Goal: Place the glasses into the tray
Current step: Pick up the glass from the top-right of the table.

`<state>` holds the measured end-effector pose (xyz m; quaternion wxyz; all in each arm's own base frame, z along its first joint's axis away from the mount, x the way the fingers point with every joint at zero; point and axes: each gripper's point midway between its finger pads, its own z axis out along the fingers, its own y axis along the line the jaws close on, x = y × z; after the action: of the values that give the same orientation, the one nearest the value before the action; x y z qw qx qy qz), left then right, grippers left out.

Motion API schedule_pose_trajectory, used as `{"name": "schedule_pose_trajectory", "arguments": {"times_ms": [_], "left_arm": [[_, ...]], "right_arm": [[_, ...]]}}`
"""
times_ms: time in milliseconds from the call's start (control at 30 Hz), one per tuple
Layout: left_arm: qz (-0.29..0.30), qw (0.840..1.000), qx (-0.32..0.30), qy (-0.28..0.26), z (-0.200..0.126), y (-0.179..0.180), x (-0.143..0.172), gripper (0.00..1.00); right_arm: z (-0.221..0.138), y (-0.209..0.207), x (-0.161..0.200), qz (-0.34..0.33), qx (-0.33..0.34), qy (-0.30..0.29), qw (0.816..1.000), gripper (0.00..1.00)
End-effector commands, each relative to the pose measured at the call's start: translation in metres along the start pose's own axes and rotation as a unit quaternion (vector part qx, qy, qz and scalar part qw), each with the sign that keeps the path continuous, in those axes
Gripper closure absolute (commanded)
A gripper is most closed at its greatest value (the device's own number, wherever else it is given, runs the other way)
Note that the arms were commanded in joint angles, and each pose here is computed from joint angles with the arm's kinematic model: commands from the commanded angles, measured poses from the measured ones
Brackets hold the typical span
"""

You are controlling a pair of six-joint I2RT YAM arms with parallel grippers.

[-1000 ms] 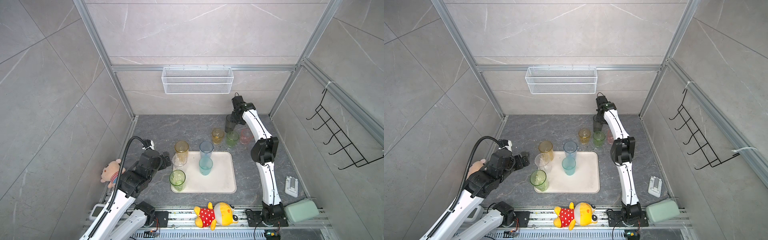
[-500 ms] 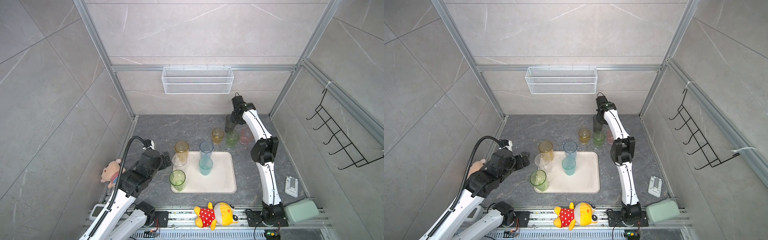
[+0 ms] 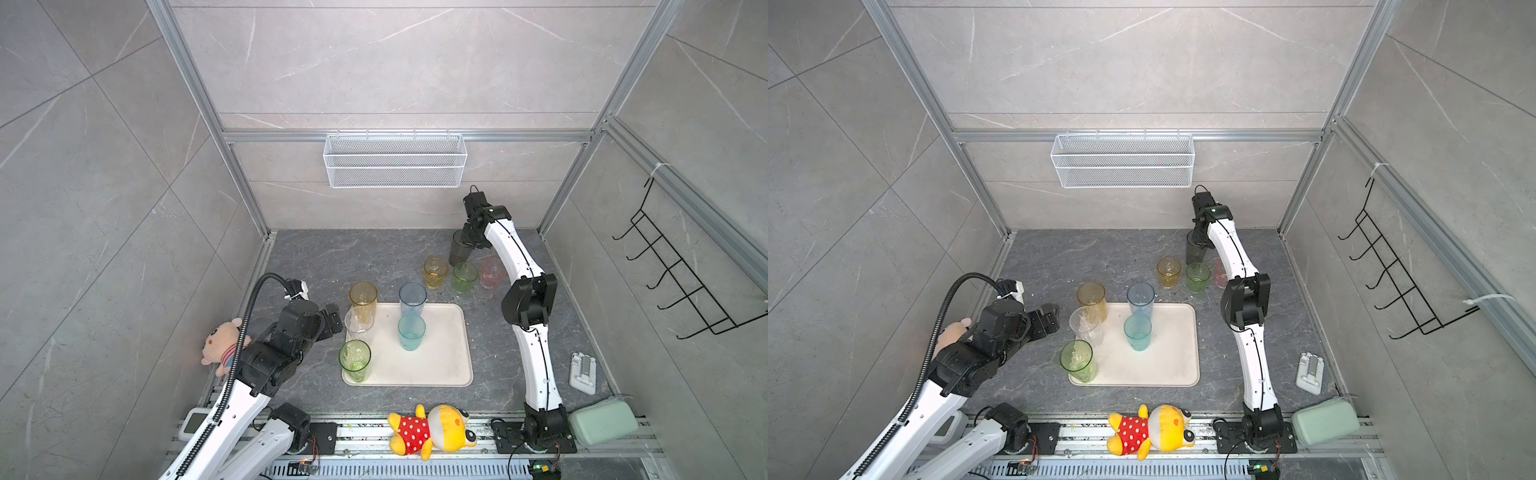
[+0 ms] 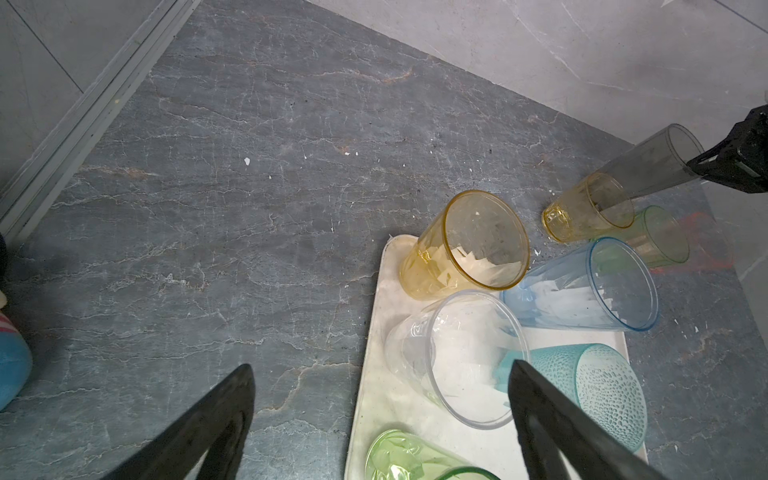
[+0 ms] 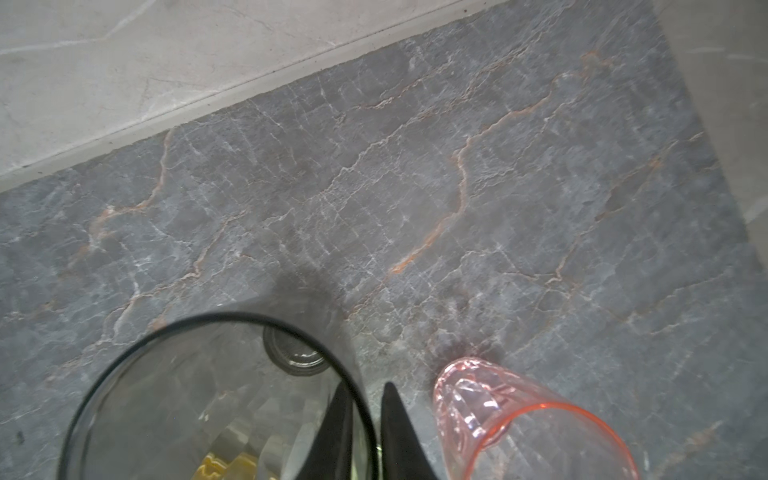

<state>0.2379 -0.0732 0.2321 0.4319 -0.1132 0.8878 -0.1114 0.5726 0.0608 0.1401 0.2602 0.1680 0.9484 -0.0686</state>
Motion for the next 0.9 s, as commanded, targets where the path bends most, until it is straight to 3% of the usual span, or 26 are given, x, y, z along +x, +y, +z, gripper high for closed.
{"name": "schedule_pose_trajectory", "arguments": {"times_ms": [0,367,867], "left_arm": [[-0.014,1.0,0.011,-0.015,-0.008,-0.004,-0.011,0.05],[-0.013,1.0,0.016,-0.014,-0.008,-0.004,-0.009,0.05],[-0.017,0.999,0.024,-0.018,-0.014,-0.003,-0.007,0.05]], "right_arm": [[-0.016,-0.012,-0.004,-0.013,0.038,-0.015,0.999,0.89],[-0.063,-0.024,-0.002,-0.033,0.1,-0.051,0.993,0.96],[-0.135,-0.029,0.01,-0.041,0.072,-0.092,0.992,0.99]]}}
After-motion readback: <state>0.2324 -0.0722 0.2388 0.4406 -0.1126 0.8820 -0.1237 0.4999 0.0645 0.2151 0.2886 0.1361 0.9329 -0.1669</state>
